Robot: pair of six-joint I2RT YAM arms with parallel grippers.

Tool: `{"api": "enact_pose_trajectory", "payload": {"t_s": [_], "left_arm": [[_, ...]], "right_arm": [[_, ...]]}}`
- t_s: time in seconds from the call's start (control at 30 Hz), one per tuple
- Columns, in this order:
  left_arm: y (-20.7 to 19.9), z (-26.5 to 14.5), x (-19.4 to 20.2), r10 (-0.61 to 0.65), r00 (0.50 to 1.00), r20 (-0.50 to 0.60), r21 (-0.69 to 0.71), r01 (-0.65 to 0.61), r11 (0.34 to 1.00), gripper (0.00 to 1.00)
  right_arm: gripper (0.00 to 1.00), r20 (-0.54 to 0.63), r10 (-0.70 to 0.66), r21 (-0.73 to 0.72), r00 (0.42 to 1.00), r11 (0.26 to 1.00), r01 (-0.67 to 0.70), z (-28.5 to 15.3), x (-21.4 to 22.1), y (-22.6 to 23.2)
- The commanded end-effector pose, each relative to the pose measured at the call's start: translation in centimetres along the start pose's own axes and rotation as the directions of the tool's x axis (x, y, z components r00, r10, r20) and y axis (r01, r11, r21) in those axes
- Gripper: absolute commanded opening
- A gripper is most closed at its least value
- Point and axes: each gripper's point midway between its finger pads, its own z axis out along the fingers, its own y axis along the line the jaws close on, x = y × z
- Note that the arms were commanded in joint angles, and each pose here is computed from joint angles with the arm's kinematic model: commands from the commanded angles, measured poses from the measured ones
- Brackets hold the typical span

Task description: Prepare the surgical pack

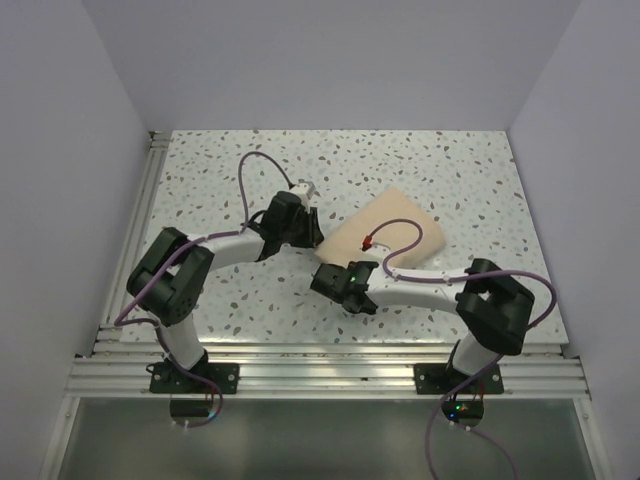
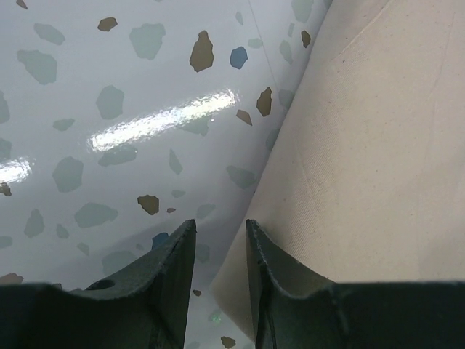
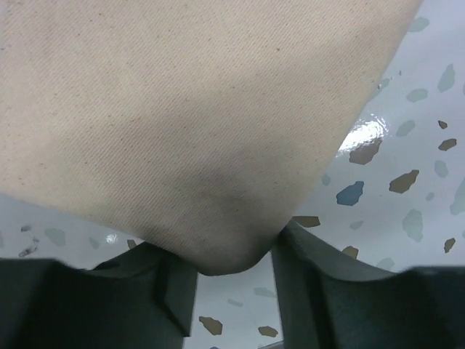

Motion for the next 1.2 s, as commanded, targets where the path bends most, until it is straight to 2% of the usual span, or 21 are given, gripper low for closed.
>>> {"api": "enact_pose_trajectory", "payload": {"t_s": [0.0,0.03,0.07,0.1,0.13,0.2,0.23,0.4,0.57,0.73,0.83,0.93,1.0,1.03,1.07,1.1,1.13,1.17], "left_arm": [[-0.6,-0.2,-1.9,0.030,0.999,0.030,0.011,-0.031,0.999,0.37],[-0.5,-0.5,-2.4,0.036,0.998,0.049,-0.006,-0.036,0.999,0.37],[-0.4,-0.8,-2.7,0.039,0.998,0.057,-0.017,-0.038,0.999,0.38],[-0.1,-1.0,-2.9,0.040,0.997,0.062,-0.031,-0.038,0.999,0.38],[0.2,-1.2,-3.1,0.045,0.997,0.070,-0.055,-0.041,0.998,0.39],[0.5,-2.1,-3.9,0.043,0.995,0.093,-0.069,-0.036,0.997,0.40],[0.8,-2.4,-3.9,0.041,0.994,0.098,-0.080,-0.034,0.996,0.40],[0.9,-4.8,-5.7,0.055,0.987,0.151,-0.107,-0.039,0.993,0.41],[0.2,-6.2,-6.7,0.056,0.983,0.175,-0.094,-0.040,0.995,0.42],[-1.1,-7.2,-6.7,0.038,0.980,0.195,-0.031,-0.033,0.999,0.43],[-1.8,-7.6,-6.9,0.035,0.978,0.205,-0.004,-0.035,0.999,0.43],[-2.8,-7.8,-7.3,0.041,0.977,0.211,0.017,-0.046,0.999,0.44],[-4.4,-7.8,-7.4,0.053,0.976,0.212,0.044,-0.063,0.997,0.44],[-5.0,-7.6,-7.4,0.057,0.977,0.206,0.060,-0.071,0.996,0.44],[-6.1,-7.4,-7.0,0.068,0.978,0.197,0.083,-0.086,0.993,0.44],[-7.1,-7.4,-7.7,0.071,0.975,0.209,0.108,-0.095,0.990,0.44],[-8.0,-7.0,-7.4,0.072,0.979,0.192,0.147,-0.101,0.984,0.44],[-9.2,-7.0,-7.9,0.070,0.976,0.207,0.192,-0.111,0.975,0.44]], "right_arm": [[0.51,0.062,0.038,-0.043,0.997,0.998,-0.035,-0.3,-1.6,0.2],[0.68,0.047,-0.013,-0.060,0.999,0.998,0.016,-0.2,-1.1,0.2],[0.75,0.045,0.004,-0.121,0.999,0.993,0.002,-0.7,-1.3,1.2],[0.88,0.044,0.000,-0.151,0.999,0.988,0.007,-0.9,-1.3,1.5],[0.98,0.048,-0.051,-0.164,0.998,0.985,0.058,-0.6,-0.9,0.8],[0.98,0.044,-0.035,-0.273,0.998,0.961,0.045,-1.9,-1.3,2.1],[0.99,0.052,-0.088,-0.286,0.995,0.953,0.100,-1.7,-1.0,1.5],[0.98,0.066,-0.148,-0.387,0.987,0.908,0.162,-4.1,-1.8,0.5],[0.99,0.098,-0.239,-0.314,0.966,0.914,0.258,-5.1,-3.2,-3.2],[0.99,0.198,-0.215,-0.305,0.956,0.914,0.269,-7.6,-7.2,-5.2],[0.98,0.253,-0.152,-0.364,0.955,0.900,0.240,-9.0,-10.7,-4.9],[0.99,0.245,-0.106,-0.434,0.964,0.877,0.206,-9.3,-13.9,-3.6],[0.99,0.187,-0.076,-0.491,0.979,0.856,0.160,-8.7,-15.6,-2.2],[0.99,0.196,-0.013,-0.517,0.981,0.848,0.114,-8.2,-18.0,-1.9],[0.99,0.185,0.016,-0.552,0.983,0.829,0.091,-8.1,-18.8,-1.3],[0.98,0.127,0.016,-0.627,0.992,0.776,0.068,-8.1,-18.7,0.1],[0.98,0.122,0.082,-0.682,0.989,0.731,0.024,-8.3,-20.4,1.2],[0.98,0.055,0.101,-0.730,0.993,0.683,-0.028,-7.5,-21.2,1.6]]}}
